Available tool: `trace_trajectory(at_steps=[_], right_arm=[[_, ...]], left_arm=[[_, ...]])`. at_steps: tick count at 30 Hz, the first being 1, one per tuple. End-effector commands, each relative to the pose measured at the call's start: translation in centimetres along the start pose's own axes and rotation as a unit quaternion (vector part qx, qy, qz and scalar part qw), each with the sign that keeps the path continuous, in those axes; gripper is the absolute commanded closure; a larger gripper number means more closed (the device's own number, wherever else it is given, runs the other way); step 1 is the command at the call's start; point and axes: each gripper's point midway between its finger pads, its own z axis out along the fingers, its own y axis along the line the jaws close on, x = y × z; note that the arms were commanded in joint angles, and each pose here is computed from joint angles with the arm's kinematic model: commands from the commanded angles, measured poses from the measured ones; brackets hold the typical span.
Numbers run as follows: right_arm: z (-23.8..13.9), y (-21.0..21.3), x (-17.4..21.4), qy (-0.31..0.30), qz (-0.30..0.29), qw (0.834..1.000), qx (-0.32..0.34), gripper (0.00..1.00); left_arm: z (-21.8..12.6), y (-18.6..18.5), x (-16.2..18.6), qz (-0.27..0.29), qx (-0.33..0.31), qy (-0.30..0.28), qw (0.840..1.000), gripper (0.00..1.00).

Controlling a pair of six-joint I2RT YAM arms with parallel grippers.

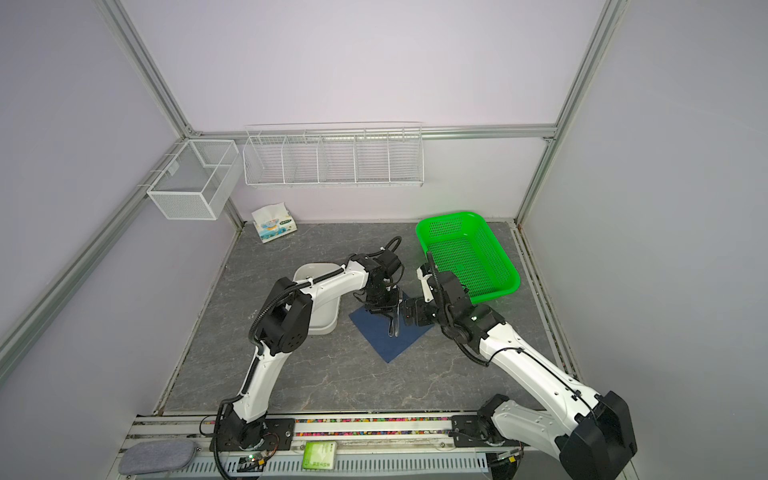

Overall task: Place the utensils on the paper napkin and roll it up
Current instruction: 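Lower the knife onto the napkin next to the fork and open the left gripper, then move the open left gripper back over the spoon in the white tray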

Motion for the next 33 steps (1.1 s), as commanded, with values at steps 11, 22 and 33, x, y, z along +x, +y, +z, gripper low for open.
trace_trajectory(at_steps=[11,22,33], right_arm=[[-1.3,-0.7,-1.4,-0.046,0.011,0.999,0.022,0.03],[-1.0,4.2,-2.0,-0.035,-0.016,0.994,-0.106,0.04],[0.5,9.7,-0.2,0.041,-0.069,0.972,-0.219,0.09]], left_arm=[[-9.8,-0.6,-2.0,0.035,-0.011,-0.130,0.991,0.74],[-15.9,13.9,-2.1,-0.033,-0.112,-0.131,0.985,0.74],[-16.3,21.9,-2.1,-0.072,-0.157,-0.100,0.980,0.73]])
